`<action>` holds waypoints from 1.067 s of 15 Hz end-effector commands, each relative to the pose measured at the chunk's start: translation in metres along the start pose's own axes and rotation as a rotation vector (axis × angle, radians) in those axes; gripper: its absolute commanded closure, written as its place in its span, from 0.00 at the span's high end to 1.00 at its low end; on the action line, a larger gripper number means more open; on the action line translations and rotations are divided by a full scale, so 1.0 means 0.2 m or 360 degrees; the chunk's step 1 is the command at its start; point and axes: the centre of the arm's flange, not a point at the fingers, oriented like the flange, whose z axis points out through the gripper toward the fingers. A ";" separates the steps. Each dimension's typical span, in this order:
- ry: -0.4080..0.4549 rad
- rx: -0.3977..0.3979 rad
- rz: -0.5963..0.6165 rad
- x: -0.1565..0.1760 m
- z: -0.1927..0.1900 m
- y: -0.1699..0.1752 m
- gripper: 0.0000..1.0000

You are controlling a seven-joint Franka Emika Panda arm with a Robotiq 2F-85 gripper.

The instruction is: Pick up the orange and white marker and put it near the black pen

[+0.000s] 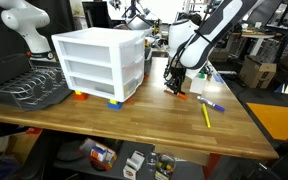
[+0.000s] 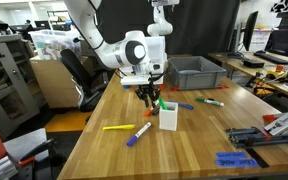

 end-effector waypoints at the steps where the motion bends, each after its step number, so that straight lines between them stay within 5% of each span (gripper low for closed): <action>1: 0.0000 0.0049 -0.0004 -0.03 -0.17 0.01 0.69; 6: 0.0114 0.0035 0.0054 -0.15 -0.51 -0.03 1.00; 9: -0.0042 0.0095 0.0112 -0.33 -0.64 -0.14 1.00; 10: 0.0040 0.0053 0.0072 -0.18 -0.56 -0.08 1.00; 16: -0.0029 0.0068 0.0094 -0.30 -0.61 -0.13 1.00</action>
